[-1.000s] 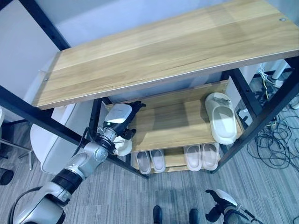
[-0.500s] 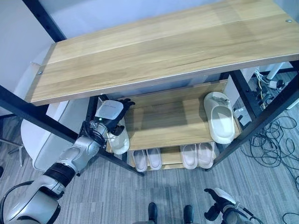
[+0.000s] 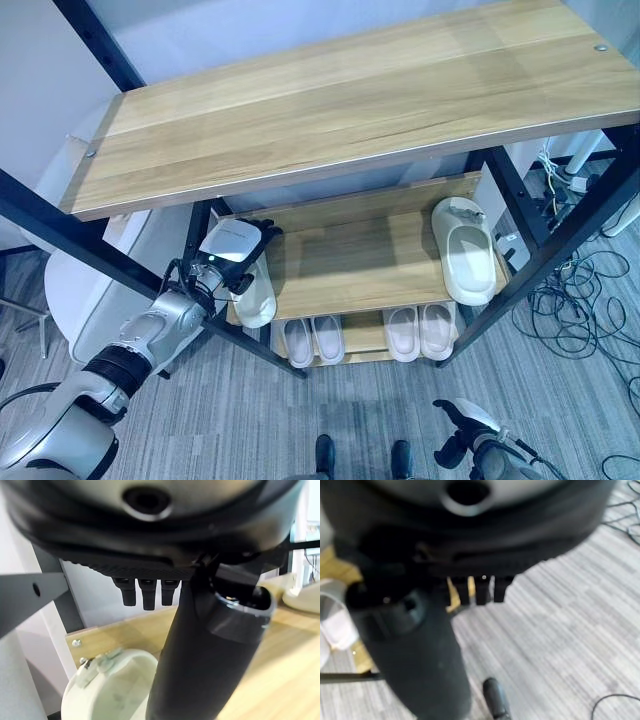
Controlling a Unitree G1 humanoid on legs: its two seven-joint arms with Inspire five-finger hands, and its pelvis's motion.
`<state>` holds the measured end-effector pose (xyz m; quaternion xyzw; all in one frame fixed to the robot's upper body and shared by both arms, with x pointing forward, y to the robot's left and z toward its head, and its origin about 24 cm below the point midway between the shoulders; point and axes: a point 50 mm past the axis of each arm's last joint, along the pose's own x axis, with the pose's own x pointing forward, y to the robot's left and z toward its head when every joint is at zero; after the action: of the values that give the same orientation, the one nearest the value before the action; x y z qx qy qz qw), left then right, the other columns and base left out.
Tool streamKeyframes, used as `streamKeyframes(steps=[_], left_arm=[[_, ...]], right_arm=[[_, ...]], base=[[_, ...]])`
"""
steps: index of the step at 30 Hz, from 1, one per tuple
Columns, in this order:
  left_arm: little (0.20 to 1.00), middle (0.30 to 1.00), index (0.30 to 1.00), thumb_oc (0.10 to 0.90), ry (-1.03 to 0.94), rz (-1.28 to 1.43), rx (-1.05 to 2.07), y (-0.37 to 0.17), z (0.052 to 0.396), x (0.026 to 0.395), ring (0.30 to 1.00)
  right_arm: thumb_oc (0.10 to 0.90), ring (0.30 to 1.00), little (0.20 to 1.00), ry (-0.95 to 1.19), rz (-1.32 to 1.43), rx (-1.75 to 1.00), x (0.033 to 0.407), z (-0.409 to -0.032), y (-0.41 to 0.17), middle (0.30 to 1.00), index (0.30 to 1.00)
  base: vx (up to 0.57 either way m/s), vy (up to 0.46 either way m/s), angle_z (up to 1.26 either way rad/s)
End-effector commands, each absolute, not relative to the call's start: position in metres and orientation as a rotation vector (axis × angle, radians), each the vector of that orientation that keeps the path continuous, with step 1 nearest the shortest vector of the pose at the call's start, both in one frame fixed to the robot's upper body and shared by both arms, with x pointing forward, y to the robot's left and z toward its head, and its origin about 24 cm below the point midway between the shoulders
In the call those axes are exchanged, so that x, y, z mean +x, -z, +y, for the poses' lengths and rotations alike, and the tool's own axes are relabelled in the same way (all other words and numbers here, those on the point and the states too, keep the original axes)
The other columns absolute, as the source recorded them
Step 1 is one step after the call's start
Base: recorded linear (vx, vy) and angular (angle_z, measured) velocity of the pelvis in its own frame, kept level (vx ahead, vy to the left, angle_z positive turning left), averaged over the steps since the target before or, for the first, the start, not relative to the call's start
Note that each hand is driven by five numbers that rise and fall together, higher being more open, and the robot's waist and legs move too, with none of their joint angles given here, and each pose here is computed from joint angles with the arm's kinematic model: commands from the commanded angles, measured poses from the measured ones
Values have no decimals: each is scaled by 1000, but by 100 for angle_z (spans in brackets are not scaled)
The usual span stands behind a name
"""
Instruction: Arrange the slippers neatly on the shoe rack.
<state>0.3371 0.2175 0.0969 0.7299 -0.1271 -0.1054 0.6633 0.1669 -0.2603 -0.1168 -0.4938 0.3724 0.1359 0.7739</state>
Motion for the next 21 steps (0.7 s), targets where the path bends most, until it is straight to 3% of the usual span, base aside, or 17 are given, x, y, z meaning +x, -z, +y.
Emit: streamKeyframes(steps=[1, 20, 21], left_arm=[[900, 900, 900, 800, 0, -305, 1773, -153, 255, 356, 900], [900, 900, 900, 800, -38, -250, 1869, -165, 259, 373, 900], [860, 860, 860, 773, -42, -245, 1868, -166, 260, 373, 860]], right_arm=[[800, 900, 900, -300, 759, -1044, 167, -256, 115, 900, 900], [800, 900, 900, -302, 731, -1024, 176, -249, 112, 900, 900], [800, 900, 900, -302, 730, -1021, 176, -249, 112, 900, 900]], base=[[0, 0, 0], [0, 0, 0], [4, 2, -4]])
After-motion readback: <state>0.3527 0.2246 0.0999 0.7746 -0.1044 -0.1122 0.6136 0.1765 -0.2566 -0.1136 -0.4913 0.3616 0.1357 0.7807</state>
